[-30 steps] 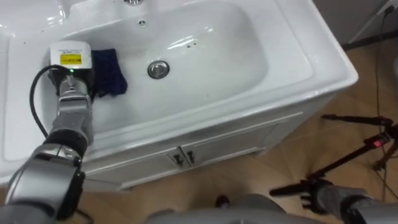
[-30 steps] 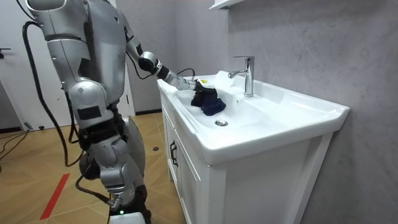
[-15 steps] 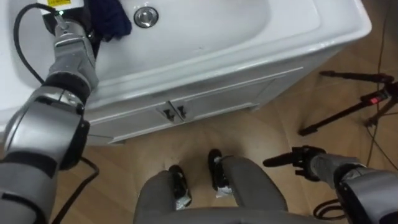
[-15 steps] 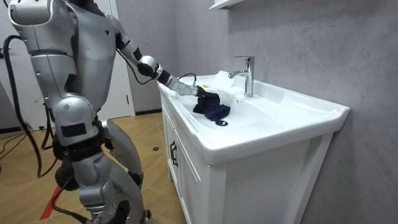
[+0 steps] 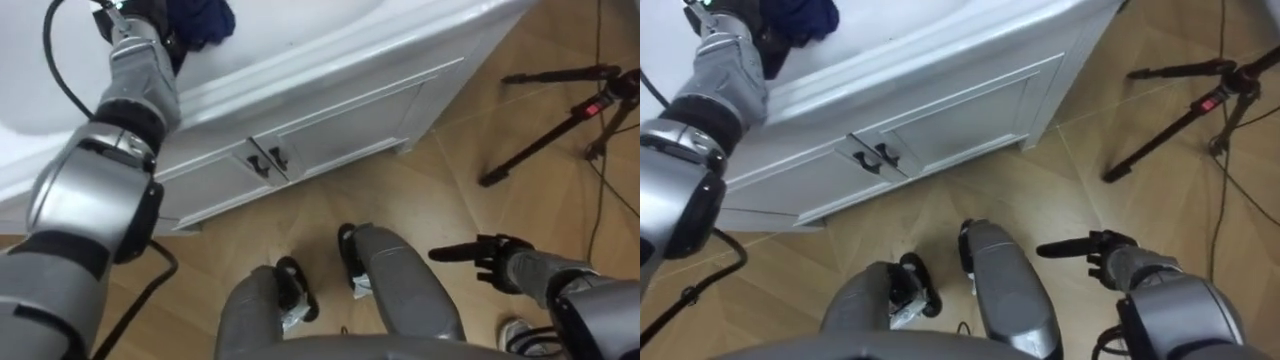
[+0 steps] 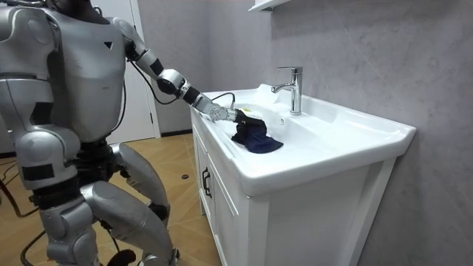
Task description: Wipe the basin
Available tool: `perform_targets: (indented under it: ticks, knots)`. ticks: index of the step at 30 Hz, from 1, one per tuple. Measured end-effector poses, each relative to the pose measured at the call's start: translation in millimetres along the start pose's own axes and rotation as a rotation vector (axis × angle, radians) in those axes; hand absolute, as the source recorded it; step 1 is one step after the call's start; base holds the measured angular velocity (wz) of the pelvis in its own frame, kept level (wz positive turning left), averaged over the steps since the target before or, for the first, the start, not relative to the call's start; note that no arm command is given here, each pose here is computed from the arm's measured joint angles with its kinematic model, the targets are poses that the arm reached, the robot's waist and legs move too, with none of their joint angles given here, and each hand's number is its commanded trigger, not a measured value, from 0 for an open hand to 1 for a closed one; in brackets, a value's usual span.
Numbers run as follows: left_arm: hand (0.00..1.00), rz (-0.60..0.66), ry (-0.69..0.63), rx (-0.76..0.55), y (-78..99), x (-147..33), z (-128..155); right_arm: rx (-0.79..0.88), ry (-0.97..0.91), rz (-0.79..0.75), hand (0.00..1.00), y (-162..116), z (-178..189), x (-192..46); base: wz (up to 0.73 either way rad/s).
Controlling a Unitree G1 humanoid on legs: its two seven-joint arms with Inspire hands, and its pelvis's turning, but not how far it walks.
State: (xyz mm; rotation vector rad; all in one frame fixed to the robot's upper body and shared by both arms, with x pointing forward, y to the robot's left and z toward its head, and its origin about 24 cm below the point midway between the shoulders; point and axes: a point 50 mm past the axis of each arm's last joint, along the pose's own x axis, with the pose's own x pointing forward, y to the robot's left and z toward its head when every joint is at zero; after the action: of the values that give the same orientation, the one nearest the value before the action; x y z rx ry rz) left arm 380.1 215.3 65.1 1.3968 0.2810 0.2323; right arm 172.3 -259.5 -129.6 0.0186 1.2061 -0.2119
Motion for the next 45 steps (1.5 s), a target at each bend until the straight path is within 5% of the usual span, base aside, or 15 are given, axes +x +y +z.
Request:
perform_targets:
  ticks: [13, 20, 45]
  knots:
    - [1.00, -0.026, 0.111, -0.468, 4.1, 1.6, 11, -0.018, 0.050, -0.076, 0.00, -24, -30, -2, 0.03]
    - [1.00, -0.004, 0.000, -0.711, 7.8, -3.2, 43, -0.041, 0.077, -0.099, 0.00, -31, -46, -3, -0.04]
    - [1.00, 0.029, -0.158, -0.802, 25.3, -6.6, 70, -0.078, 0.052, -0.089, 0.00, -28, -46, -3, -0.01]
